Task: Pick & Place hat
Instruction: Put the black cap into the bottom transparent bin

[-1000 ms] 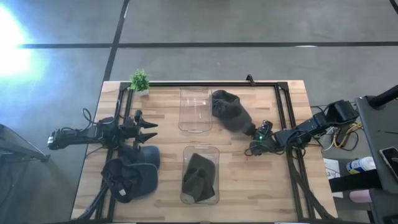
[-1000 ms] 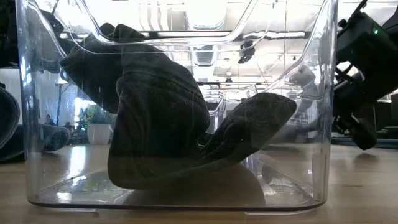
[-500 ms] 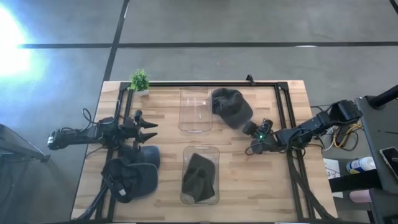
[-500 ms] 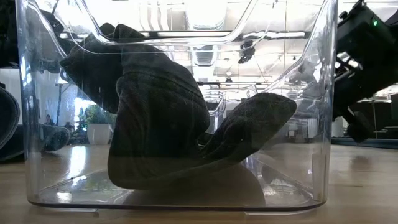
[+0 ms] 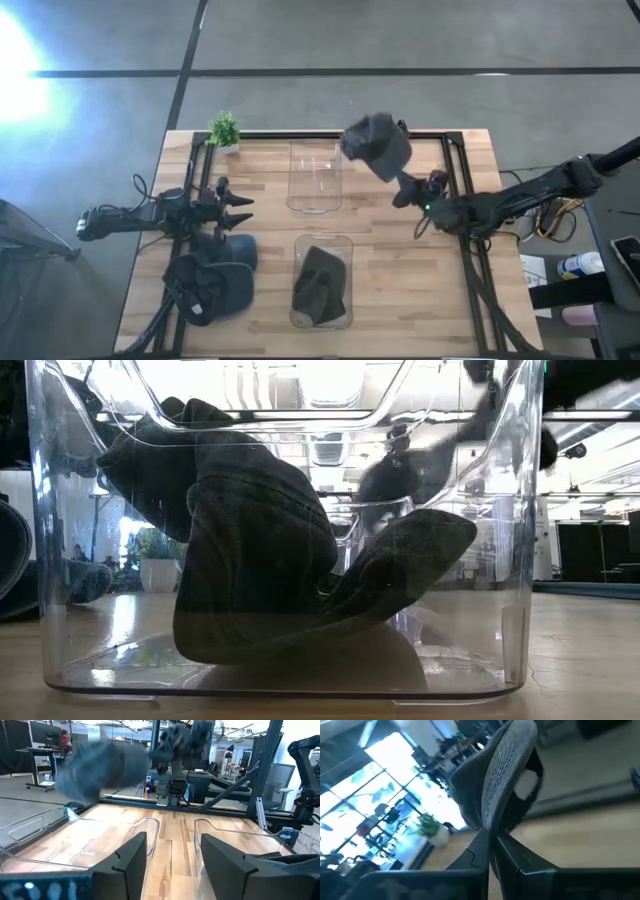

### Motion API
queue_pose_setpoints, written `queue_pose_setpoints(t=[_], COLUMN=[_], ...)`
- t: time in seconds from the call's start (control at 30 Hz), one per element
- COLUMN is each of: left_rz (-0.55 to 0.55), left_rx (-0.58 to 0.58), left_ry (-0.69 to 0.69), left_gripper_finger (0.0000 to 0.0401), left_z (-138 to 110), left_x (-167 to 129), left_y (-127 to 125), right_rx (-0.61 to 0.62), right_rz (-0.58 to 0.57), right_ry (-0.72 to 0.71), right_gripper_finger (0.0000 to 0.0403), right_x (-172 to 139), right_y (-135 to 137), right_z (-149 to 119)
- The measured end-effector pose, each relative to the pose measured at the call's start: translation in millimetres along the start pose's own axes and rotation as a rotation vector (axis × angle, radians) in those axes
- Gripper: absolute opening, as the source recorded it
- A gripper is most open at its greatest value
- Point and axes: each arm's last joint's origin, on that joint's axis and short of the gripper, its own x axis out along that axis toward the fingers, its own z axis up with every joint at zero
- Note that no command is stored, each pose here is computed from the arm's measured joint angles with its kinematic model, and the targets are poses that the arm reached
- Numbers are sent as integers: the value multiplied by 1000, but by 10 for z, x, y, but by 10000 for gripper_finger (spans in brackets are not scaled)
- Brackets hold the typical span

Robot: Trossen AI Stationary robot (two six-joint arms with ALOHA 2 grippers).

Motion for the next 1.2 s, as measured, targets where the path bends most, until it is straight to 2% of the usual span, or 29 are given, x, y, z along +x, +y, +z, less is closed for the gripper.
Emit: queue_pose_setpoints(t=[0.17, 0.27, 0.33, 0.43, 0.53, 0.6, 0.83, 0.93, 1.0, 1.2], left_rz=[0, 0, 0, 0, 0, 0, 0, 0, 0, 0], left_rx=[0, 0, 0, 0, 0, 0, 0, 0, 0, 0], left_ry=[0, 0, 0, 0, 0, 0, 0, 0, 0, 0], left_gripper_finger=[181, 181, 181, 181, 181, 181, 181, 181, 181, 181], left_z=[0, 0, 0, 0, 0, 0, 0, 0, 0, 0], left_x=[0, 0, 0, 0, 0, 0, 0, 0, 0, 0], left_y=[0, 0, 0, 0, 0, 0, 0, 0, 0, 0], right_rx=[-56, -105, -139, -185, -182, -150, -83, -72, -91, -64], right_rz=[170, 278, 314, 326, 420, 504, 602, 614, 578, 419], right_ry=[70, 213, 359, 590, 790, 881, 1178, 1313, 1382, 1428], right_gripper_finger=[11, 11, 11, 11, 11, 11, 11, 11, 11, 11], right_x=[-101, -157, -194, -237, -276, -295, -278, -248, -217, -3], right_y=[336, 465, 508, 545, 628, 723, 1025, 1159, 1219, 1362], right_z=[409, 556, 602, 607, 591, 600, 473, 361, 274, 72])
